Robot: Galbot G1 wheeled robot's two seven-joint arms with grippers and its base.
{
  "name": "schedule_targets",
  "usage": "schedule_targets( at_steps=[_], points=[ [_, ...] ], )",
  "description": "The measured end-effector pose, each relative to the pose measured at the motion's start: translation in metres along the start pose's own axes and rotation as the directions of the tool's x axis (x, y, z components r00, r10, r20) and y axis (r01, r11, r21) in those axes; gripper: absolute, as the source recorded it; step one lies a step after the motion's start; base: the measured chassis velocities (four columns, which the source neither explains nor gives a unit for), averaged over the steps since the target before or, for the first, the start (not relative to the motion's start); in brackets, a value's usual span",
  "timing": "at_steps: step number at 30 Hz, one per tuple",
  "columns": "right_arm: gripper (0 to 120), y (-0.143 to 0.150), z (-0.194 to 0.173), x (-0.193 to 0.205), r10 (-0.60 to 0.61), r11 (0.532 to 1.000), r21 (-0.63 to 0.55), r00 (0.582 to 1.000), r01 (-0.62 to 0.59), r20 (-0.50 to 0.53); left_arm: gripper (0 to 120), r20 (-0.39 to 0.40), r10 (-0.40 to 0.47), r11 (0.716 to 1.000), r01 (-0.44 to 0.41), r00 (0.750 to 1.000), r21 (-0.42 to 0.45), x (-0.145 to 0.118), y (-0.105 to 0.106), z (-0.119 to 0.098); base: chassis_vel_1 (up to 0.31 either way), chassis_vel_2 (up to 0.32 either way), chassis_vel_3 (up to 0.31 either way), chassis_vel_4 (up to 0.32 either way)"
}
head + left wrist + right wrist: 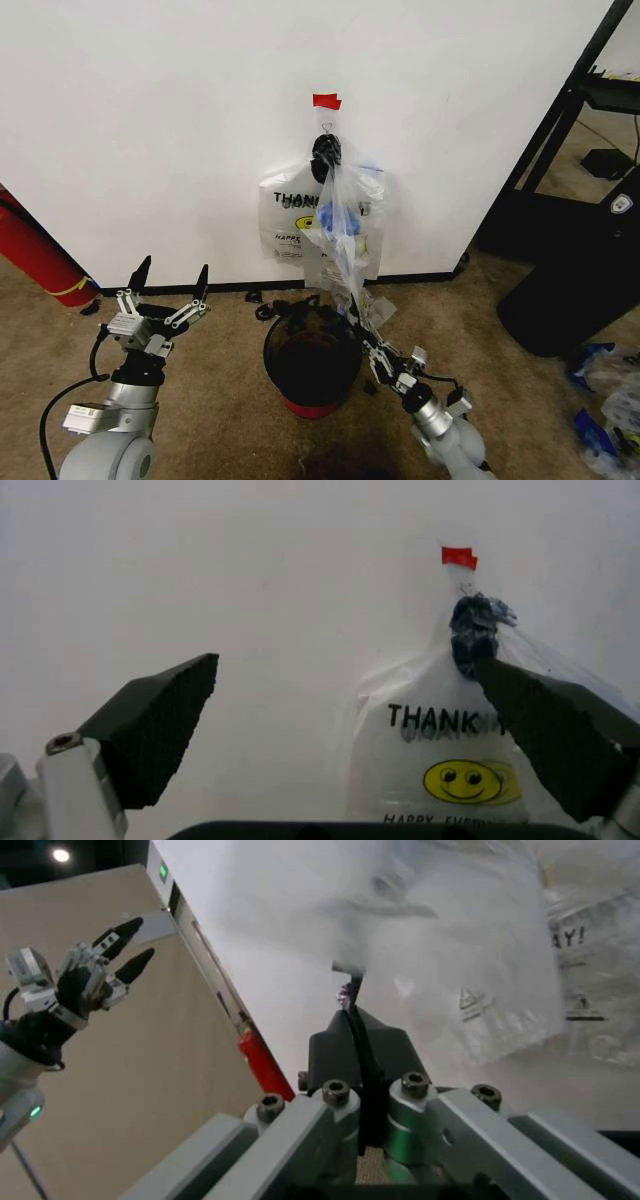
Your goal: Pick up the garbage bag from the wall and place it over the trash bin.
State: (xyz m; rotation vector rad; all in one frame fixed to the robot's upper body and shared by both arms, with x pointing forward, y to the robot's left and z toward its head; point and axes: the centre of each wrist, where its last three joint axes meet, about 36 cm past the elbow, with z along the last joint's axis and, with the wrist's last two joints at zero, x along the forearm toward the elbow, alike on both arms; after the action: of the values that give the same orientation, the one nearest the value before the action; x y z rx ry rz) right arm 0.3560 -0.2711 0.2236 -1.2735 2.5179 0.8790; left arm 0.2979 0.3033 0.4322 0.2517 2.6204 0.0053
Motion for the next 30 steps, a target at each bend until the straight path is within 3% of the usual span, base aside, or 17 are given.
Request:
schedule_targets(
  at_steps=[12, 30],
  points=[
    [0, -0.001, -0.011, 0.014, 0.010, 1.000, 0.003, 1.000, -0.010, 0.017, 100, 0.025, 0.022, 0.999, -0.023, 0.999, 0.034, -0.019, 0.000, 0.009, 0.000, 0.000, 0.000, 0.000],
    [0, 0.006, -0.018, 0.036, -0.073, 0.997, 0.021, 0.995, 0.074, -0.067, 100, 0.010, 0.013, 0.999, -0.013, 1.000, 0.037, -0.012, 0.000, 0.010, 0.000, 0.000, 0.000, 0.000]
  ],
)
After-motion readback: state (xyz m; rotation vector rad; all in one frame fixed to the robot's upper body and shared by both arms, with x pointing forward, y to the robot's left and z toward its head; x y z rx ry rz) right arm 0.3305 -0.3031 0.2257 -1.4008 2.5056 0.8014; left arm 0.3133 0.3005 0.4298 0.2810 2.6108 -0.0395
